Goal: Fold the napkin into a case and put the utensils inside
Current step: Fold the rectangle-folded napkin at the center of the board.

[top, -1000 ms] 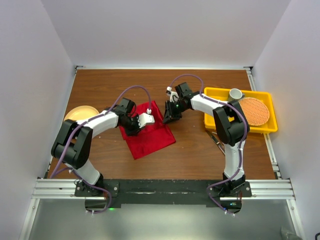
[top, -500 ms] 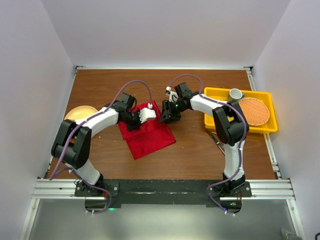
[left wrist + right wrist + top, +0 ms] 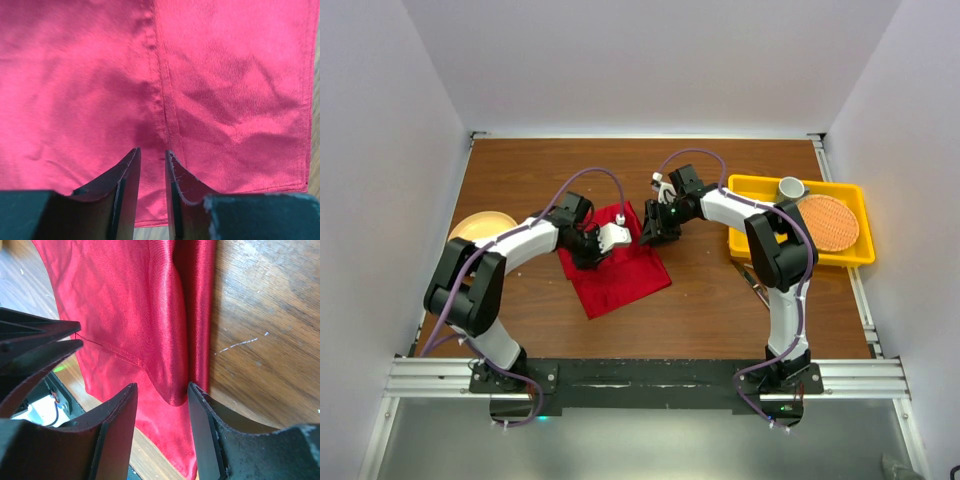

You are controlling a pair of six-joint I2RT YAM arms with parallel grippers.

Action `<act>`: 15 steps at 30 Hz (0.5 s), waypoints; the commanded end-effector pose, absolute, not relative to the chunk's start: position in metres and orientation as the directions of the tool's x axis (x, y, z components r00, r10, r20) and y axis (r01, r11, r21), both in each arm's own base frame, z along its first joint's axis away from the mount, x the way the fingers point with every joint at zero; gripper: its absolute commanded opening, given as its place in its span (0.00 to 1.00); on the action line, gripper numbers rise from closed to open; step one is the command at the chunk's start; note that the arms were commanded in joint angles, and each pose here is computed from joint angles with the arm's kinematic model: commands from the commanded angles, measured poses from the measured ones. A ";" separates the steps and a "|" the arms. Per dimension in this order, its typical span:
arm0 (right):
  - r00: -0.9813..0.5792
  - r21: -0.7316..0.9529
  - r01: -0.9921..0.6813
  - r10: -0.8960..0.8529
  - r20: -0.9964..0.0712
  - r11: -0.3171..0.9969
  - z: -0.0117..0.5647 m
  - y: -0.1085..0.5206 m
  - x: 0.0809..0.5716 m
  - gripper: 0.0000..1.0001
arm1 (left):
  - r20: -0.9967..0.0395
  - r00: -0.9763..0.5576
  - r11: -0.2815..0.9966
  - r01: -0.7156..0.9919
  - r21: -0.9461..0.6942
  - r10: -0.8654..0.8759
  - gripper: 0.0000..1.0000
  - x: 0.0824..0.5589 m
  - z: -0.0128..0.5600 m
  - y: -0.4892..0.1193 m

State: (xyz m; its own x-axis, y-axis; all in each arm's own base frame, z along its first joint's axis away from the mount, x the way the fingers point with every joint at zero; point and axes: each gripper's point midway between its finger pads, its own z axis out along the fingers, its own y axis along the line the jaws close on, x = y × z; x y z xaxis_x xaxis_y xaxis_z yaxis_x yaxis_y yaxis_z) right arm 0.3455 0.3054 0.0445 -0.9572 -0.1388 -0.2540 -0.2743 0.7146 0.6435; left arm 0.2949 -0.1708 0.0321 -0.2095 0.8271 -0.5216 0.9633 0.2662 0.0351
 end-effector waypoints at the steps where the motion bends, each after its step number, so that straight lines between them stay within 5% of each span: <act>1: -0.957 0.671 -0.279 -0.137 -0.258 0.687 0.047 0.314 0.348 0.47 | -0.501 -0.184 0.234 0.971 0.039 0.846 0.31 0.290 0.021 -0.168; 5: -0.958 0.672 -0.276 -0.136 -0.253 0.687 0.046 0.314 0.348 0.47 | -0.482 -0.180 0.229 0.973 0.043 0.857 0.31 0.288 0.013 -0.164; 15: -0.961 0.672 -0.266 -0.138 -0.238 0.691 0.040 0.314 0.345 0.44 | -0.506 -0.170 0.224 0.973 0.047 0.846 0.12 0.292 0.024 -0.170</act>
State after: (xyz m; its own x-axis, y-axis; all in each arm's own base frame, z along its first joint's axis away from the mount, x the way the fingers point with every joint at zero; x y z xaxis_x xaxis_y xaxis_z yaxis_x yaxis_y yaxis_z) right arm 0.3444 0.3078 0.0386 -0.9618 -0.1385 -0.2362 -0.2631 0.7068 0.6567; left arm 0.2916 -0.1638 0.0184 -0.1967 0.8498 -0.4891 0.9672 0.2500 0.0454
